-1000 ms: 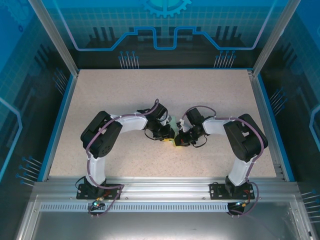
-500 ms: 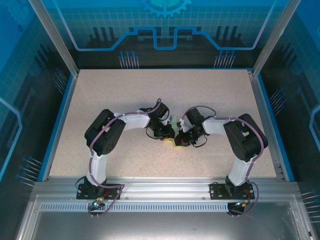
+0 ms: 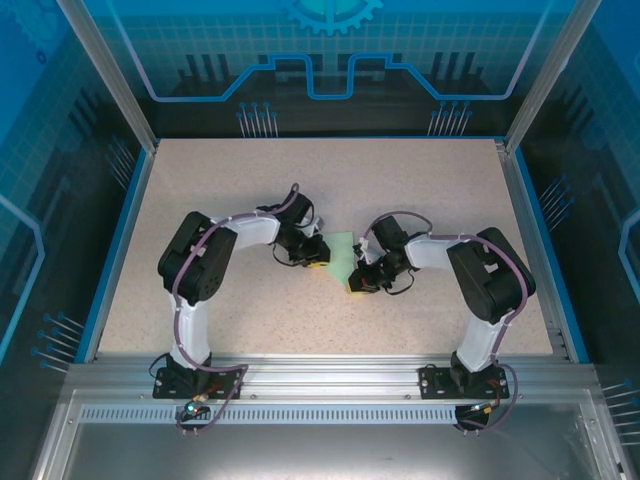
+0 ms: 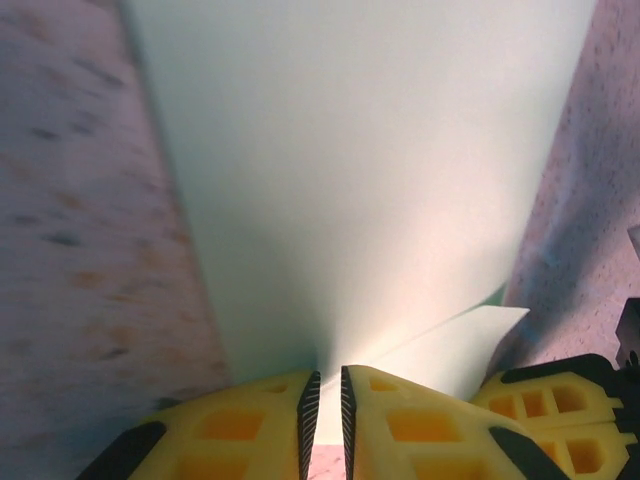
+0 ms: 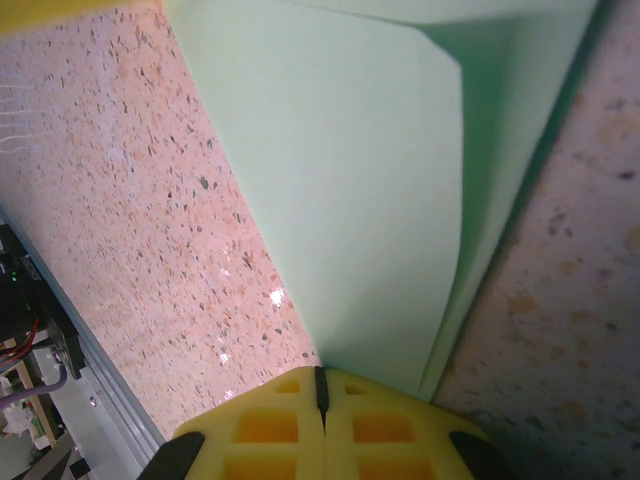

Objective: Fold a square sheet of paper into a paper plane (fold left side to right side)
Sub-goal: Third fold the triangle at the center of the table.

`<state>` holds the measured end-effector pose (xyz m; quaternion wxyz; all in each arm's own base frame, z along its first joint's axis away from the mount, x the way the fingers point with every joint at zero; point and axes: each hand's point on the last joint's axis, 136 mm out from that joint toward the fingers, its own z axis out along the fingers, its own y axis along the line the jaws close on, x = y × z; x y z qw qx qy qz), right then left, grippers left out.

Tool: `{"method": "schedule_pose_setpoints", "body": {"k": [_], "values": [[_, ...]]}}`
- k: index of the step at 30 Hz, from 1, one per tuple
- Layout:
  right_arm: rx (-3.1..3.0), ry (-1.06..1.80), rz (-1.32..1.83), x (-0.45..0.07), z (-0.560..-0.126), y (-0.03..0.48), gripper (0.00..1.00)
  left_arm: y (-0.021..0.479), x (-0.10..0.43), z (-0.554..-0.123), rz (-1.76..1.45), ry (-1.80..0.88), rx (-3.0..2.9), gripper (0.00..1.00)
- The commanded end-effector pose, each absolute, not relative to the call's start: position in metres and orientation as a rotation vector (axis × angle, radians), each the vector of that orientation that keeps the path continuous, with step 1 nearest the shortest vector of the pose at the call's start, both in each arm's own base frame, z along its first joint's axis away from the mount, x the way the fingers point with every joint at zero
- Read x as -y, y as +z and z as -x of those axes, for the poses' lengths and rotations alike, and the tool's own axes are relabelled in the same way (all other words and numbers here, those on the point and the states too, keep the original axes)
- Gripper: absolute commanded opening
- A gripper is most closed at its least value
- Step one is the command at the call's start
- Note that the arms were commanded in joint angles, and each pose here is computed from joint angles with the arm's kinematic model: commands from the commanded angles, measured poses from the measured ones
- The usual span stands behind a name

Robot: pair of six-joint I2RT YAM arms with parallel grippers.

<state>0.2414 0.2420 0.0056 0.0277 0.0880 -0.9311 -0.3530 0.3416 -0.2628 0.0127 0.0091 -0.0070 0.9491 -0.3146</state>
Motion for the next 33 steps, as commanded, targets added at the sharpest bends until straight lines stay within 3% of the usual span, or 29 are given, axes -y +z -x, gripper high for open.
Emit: {"method": "schedule_pose_setpoints", "body": {"k": [1,8,14,23,33], "values": [[2.855,-0.693,-0.135,-0.195,-0.205,-0.041,0.00,-0.004,0.208,-0.359,0.116,-0.686,-2.991,0.22],[2.867,-0.715,-0.137,-0.194,-0.211,-0.033,0.00,0.054,0.216,-0.358,0.059,-0.795,-2.860,0.26],[2.870,-0.720,-0.135,-0.194,-0.215,-0.031,0.00,0.084,0.253,-0.324,-0.085,-0.968,-2.795,0.27],[2.874,-0.729,-0.116,-0.196,-0.218,-0.031,0.00,0.057,0.315,-0.302,-0.224,-1.078,-2.853,0.27],[2.878,-0.718,-0.098,-0.194,-0.216,-0.027,0.00,0.001,0.306,-0.310,-0.195,-0.865,-2.989,0.25]]}}
